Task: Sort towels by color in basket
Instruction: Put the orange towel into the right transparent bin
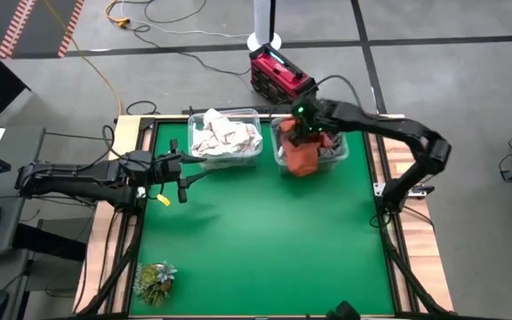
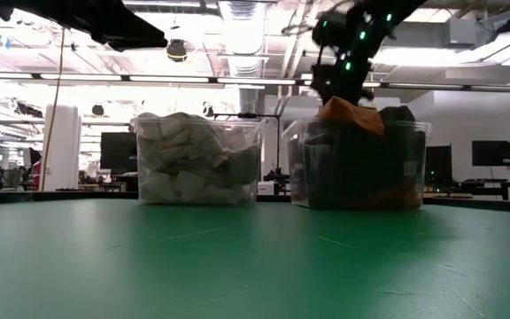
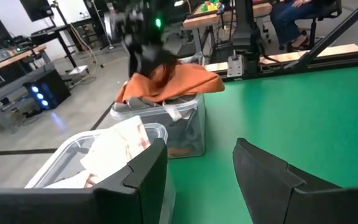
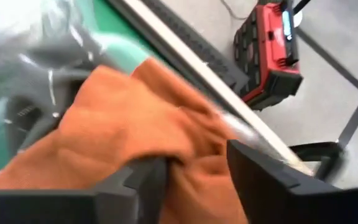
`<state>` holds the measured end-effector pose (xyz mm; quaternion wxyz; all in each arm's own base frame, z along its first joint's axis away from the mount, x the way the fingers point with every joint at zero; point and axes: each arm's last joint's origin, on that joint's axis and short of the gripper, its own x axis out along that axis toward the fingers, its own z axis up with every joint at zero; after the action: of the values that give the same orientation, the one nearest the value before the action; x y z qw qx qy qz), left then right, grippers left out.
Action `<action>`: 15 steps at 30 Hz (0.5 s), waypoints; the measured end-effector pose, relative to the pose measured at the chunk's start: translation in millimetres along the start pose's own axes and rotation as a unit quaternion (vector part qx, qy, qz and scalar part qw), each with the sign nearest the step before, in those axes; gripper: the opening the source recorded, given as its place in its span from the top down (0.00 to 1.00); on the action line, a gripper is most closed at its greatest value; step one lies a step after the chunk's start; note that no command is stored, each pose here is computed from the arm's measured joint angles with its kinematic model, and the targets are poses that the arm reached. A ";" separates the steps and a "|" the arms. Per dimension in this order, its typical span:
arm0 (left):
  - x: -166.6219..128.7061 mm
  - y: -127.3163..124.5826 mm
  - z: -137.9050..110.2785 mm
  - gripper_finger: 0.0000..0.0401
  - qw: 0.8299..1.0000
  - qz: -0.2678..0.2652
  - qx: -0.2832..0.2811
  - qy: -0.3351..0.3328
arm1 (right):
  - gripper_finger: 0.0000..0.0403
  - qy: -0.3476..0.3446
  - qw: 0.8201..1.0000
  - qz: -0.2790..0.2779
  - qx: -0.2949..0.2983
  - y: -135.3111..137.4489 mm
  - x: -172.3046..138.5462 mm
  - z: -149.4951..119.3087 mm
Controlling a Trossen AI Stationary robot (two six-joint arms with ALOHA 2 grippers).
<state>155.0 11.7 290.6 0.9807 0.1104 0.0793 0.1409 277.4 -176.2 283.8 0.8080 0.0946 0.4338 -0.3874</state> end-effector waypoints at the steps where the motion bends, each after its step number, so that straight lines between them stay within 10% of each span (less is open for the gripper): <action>1: 0.0 0.0 0.0 0.57 1.000 0.000 -0.001 0.000 | 0.47 -0.005 1.000 0.000 0.001 -2.9 -9.5 3.1; 9: 0.0 -0.1 -0.7 0.57 1.000 -0.001 -0.005 0.003 | 0.40 -0.058 0.996 0.065 -0.035 -10.0 -88.0 7.6; 15: 0.0 -0.1 -0.4 0.57 1.000 -0.001 -0.005 0.002 | 0.43 0.001 0.989 0.124 -0.082 20.2 -74.2 -6.5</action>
<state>155.0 11.7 290.2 0.9811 0.1051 0.0804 0.1410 263.7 -118.9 333.7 0.8544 0.0816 0.4500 -0.2467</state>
